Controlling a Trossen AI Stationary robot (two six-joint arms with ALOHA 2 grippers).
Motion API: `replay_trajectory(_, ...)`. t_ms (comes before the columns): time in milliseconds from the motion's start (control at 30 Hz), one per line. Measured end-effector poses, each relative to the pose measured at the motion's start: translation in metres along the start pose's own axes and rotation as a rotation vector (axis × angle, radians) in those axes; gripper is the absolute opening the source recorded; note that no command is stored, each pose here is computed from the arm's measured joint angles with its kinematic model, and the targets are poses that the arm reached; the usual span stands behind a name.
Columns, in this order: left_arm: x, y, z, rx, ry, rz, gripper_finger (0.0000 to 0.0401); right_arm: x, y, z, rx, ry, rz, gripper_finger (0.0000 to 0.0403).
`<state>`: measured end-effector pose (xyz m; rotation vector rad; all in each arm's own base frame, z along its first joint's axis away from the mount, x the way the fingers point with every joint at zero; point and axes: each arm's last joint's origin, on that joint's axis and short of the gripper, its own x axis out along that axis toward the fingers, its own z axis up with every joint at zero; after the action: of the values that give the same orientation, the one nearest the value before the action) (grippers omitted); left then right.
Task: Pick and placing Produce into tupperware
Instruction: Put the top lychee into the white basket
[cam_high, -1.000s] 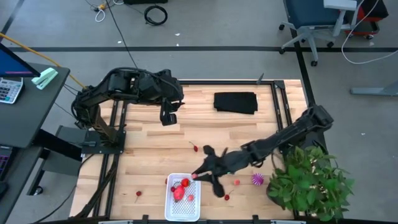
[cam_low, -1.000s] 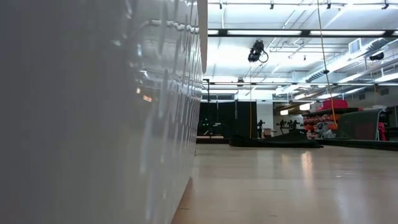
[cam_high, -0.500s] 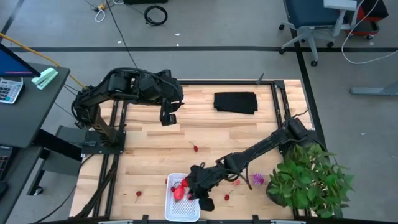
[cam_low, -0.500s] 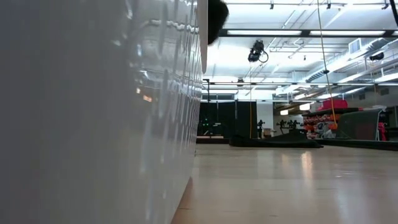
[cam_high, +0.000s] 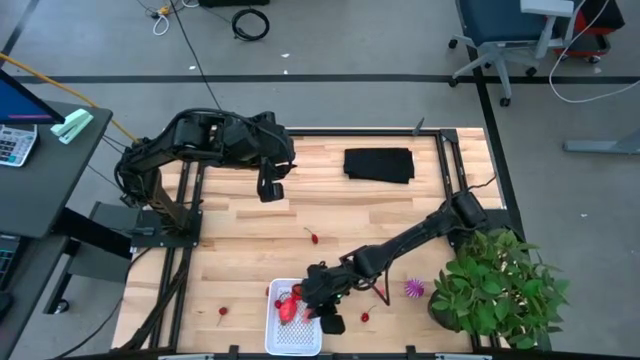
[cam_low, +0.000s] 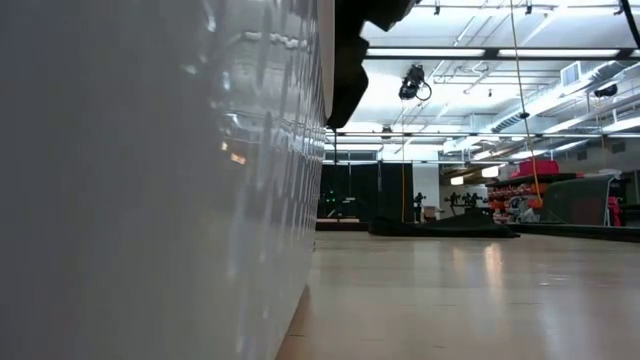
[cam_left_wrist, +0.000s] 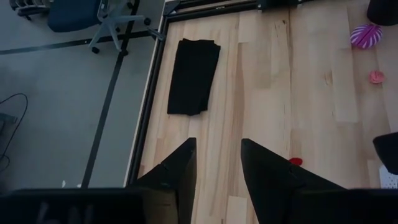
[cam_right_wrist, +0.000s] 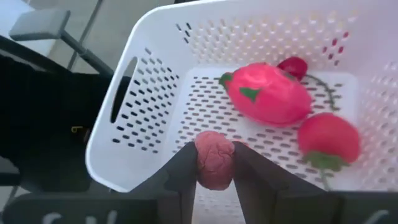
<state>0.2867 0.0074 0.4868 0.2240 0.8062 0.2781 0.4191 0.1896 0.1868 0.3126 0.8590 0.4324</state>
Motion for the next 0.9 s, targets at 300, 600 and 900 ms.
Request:
replay_trajectory(300,0.0,0.0,0.001,0.003,-0.011,0.002,0.0139,0.009,-0.014,0.006,0.0,-0.003,0.024,0.0122)
replay_trajectory(600,0.0,0.0,0.002,0.044,-0.024,0.003,0.0131,0.003,0.001,0.039,-0.069,-0.002,0.03,0.0122)
replay_trajectory(900,0.0,0.0,0.003,0.043,-0.025,0.003,0.0138,0.042,-0.002,0.034,-0.053,0.259,-0.021,0.0122)
